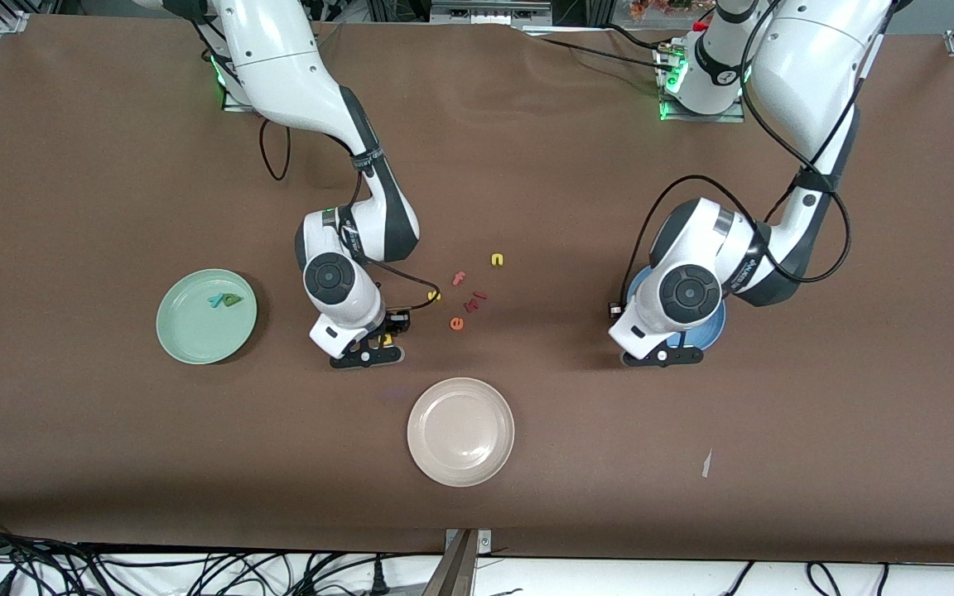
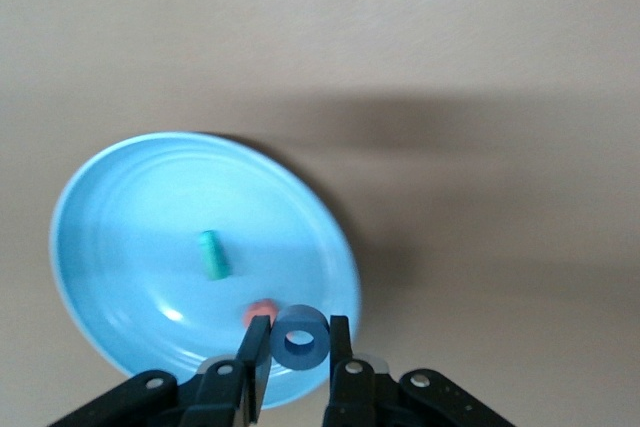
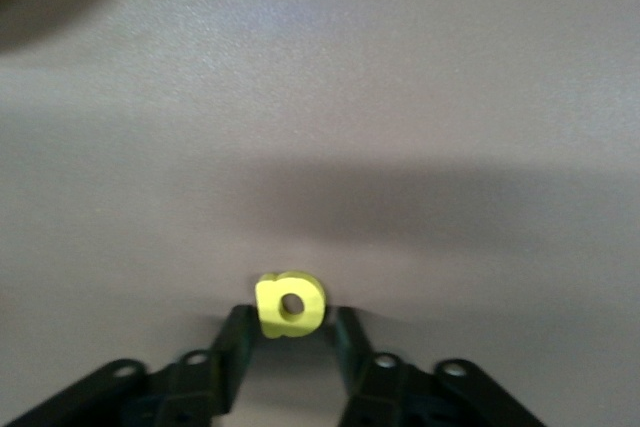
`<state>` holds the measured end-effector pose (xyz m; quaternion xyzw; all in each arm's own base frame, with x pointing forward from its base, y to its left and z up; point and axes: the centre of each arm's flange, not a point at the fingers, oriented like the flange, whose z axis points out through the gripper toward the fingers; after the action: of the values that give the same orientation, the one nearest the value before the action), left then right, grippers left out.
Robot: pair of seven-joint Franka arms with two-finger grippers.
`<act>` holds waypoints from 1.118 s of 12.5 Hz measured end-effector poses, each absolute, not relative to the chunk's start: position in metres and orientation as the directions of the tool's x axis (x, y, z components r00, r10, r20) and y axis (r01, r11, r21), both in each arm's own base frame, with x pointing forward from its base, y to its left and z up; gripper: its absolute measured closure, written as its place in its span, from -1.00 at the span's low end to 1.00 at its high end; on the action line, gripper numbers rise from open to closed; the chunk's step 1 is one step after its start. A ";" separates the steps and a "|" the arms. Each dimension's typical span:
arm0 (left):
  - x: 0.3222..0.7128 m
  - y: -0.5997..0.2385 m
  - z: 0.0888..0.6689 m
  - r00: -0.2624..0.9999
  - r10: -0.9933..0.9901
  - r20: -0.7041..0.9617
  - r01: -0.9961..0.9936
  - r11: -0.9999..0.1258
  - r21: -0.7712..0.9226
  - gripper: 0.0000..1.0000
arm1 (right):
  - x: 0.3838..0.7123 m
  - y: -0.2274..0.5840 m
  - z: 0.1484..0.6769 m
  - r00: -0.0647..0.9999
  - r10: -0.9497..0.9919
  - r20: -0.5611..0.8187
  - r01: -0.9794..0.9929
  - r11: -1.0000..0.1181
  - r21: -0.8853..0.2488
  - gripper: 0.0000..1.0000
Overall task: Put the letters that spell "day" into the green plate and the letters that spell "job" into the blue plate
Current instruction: 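Open the left gripper over the blue plate while the right gripper grasps D, then open the right gripper over the green plate while the left gripper withdraws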
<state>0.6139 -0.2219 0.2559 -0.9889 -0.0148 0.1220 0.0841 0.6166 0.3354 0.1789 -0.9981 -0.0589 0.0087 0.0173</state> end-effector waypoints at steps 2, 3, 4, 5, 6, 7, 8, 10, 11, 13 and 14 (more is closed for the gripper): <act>0.599 -0.207 0.244 0.964 0.041 -0.262 -0.017 -0.976 -0.218 0.45 | 0.618 0.336 0.181 0.994 0.110 -0.014 0.109 -0.993 -0.047 0.47; 0.591 -0.197 0.238 0.959 0.044 -0.281 -0.023 -0.973 -0.230 0.45 | 0.618 0.336 0.181 0.994 0.106 -0.014 0.105 -0.993 -0.051 0.47; 0.582 -0.185 0.232 0.952 0.043 -0.304 -0.031 -0.971 -0.236 0.45 | 0.620 0.333 0.182 0.995 0.097 -0.014 0.096 -0.994 -0.057 0.47; 0.573 -0.176 0.224 0.949 0.041 -0.314 -0.037 -0.970 -0.239 0.45 | 0.624 0.328 0.185 0.996 0.086 -0.024 0.084 -0.995 -0.061 0.47; 0.565 -0.167 0.216 0.949 0.035 -0.312 -0.045 -0.968 -0.247 0.45 | 0.630 0.319 0.191 0.996 0.077 -0.047 0.074 -0.995 -0.064 0.47; 0.559 -0.155 0.206 0.950 0.035 -0.311 -0.048 -0.966 -0.254 0.45 | 0.637 0.306 0.203 0.994 0.075 -0.075 0.070 -0.995 -0.067 0.47; 0.554 -0.144 0.196 0.950 0.032 -0.311 -0.049 -0.967 -0.249 0.45 | 0.643 0.287 0.219 0.992 0.068 -0.107 0.061 -0.996 -0.067 0.47; 0.546 -0.133 0.181 0.952 0.013 -0.307 -0.060 -0.973 -0.225 0.44 | 0.649 0.241 0.255 0.988 0.037 -0.150 0.027 -0.997 -0.068 0.47; 0.545 -0.128 0.180 0.951 -0.003 -0.310 -0.074 -0.974 -0.215 0.36 | 0.648 0.216 0.267 0.987 0.027 -0.161 0.016 -0.997 -0.071 0.47; 0.550 -0.114 0.184 0.949 -0.044 -0.313 -0.109 -0.975 -0.194 -0.06 | 0.639 0.159 0.276 0.983 0.008 -0.181 -0.005 -0.997 -0.072 0.47; 0.555 -0.105 0.190 0.949 -0.067 -0.308 -0.128 -0.975 -0.182 -0.28 | 0.633 0.130 0.276 0.981 0.005 -0.194 -0.009 -0.998 -0.070 0.47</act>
<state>0.5548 -0.1048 0.1903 -0.9821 0.0495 0.1516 0.1002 0.6329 0.1299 0.2758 -0.9946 0.0011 0.0973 0.0353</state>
